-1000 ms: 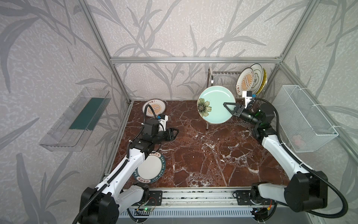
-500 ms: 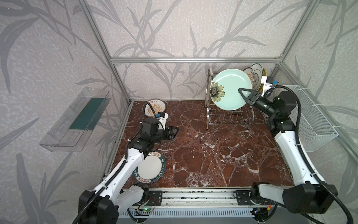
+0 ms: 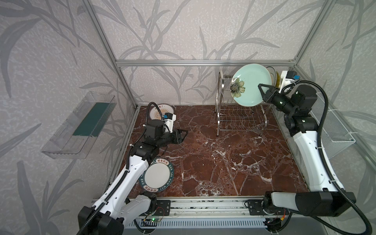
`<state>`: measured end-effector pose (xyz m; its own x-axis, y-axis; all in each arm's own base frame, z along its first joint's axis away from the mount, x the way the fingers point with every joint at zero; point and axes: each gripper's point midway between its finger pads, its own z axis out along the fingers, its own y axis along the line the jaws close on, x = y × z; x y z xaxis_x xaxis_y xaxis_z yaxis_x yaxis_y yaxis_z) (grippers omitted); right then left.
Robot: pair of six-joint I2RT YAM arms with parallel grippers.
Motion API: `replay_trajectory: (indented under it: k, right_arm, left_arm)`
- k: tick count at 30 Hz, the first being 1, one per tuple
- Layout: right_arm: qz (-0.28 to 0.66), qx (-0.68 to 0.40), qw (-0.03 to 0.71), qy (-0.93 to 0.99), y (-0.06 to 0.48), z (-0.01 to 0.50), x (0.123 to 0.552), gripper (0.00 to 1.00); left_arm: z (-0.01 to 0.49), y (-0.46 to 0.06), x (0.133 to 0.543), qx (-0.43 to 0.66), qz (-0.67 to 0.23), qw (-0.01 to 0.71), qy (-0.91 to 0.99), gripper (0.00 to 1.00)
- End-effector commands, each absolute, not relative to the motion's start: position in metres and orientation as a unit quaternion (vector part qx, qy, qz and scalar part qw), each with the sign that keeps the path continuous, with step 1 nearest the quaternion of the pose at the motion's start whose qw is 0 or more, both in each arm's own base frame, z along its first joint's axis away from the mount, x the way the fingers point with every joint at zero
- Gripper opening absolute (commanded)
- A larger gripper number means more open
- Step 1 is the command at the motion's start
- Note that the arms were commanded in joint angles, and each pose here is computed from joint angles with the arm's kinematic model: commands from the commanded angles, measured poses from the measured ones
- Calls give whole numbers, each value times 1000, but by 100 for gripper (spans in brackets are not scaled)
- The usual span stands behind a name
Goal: Load plates into a dish rack
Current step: Place the plate on the dish rack.
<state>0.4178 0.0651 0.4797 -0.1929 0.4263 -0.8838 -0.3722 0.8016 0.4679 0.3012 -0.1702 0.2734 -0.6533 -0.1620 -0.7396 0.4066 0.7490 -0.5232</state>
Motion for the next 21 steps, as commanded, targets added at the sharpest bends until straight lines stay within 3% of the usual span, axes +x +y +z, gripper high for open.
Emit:
replay_trajectory:
  k: [1, 21]
  right_arm:
    - [267, 12, 707, 655, 49, 534, 416, 0]
    - [113, 5, 721, 683, 40, 541, 460, 0]
  left_arm:
    - [294, -171, 292, 98, -349, 421, 832, 50]
    - [296, -170, 286, 118, -343, 432, 826, 50]
